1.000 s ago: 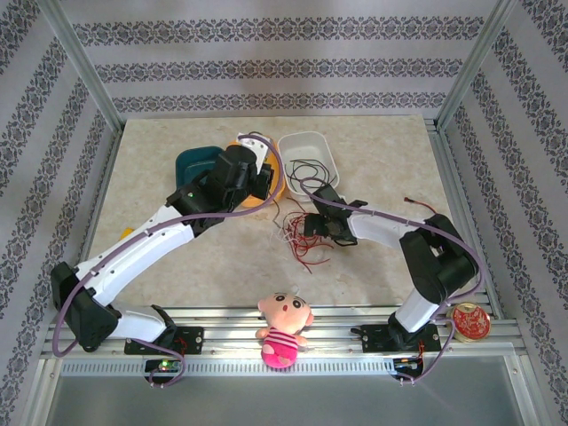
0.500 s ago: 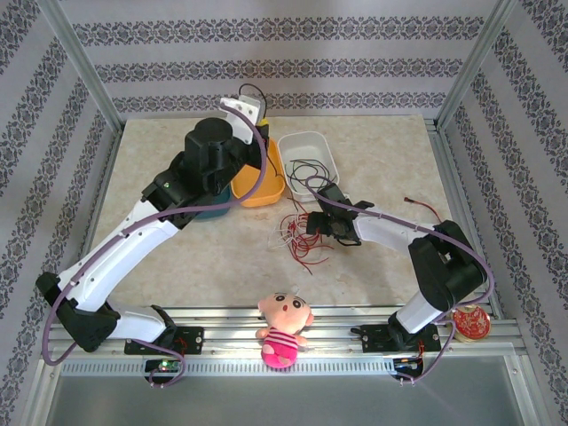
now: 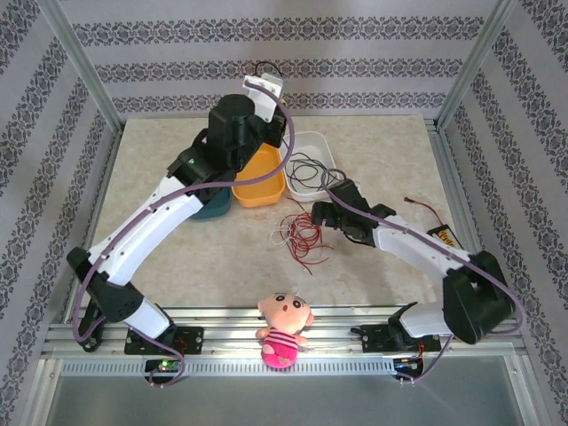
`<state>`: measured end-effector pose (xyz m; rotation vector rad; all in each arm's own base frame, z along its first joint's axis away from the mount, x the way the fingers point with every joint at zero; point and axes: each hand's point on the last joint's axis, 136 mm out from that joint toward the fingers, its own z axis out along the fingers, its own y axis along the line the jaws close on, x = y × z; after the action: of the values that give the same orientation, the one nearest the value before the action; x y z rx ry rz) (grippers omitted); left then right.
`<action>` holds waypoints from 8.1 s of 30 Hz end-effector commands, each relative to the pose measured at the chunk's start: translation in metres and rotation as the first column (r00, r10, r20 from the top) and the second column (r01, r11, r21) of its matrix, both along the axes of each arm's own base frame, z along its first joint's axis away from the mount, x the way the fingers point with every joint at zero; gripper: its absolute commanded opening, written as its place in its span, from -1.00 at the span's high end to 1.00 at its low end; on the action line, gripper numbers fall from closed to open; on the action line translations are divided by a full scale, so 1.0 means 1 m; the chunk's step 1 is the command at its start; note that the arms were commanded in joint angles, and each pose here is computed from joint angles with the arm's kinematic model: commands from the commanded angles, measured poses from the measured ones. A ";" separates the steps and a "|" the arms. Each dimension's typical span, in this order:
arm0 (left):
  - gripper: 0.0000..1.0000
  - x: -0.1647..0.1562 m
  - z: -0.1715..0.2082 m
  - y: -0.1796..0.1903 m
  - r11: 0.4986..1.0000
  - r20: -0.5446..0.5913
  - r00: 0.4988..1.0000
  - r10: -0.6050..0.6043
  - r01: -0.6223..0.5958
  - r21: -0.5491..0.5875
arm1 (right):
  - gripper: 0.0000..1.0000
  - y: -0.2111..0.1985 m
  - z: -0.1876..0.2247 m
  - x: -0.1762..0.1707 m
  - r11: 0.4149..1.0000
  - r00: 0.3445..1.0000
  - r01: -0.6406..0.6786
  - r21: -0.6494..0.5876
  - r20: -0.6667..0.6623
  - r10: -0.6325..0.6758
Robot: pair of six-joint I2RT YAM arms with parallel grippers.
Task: Untangle the cables
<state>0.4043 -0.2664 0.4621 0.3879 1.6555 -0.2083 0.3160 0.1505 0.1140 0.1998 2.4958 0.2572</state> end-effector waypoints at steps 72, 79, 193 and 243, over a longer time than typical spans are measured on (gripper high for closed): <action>0.30 0.152 -0.331 -0.093 0.967 -0.615 0.787 -0.053 0.193 0.163 | -0.97 -0.086 0.076 -0.039 0.978 0.956 0.206 -0.030 0.219 -0.194; 0.13 0.150 -0.302 -0.094 0.975 -0.590 0.804 -0.071 0.181 0.129 | -0.97 -0.088 0.076 -0.041 0.978 0.956 0.205 -0.034 0.220 -0.192; 0.84 -0.066 -0.418 -0.008 0.954 -0.748 0.620 -0.236 0.002 -0.300 | 1.00 0.036 0.121 -0.009 0.938 0.910 -0.344 -0.046 0.227 0.345; 0.78 -0.068 -0.407 -0.004 0.940 -0.726 0.643 -0.242 -0.032 -0.341 | 1.00 0.034 0.090 -0.001 0.977 0.932 -0.176 0.123 0.340 0.125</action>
<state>0.3351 -0.2690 0.0394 0.1367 2.4363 -0.8151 0.3160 0.1778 0.2141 -0.0072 2.1363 0.4694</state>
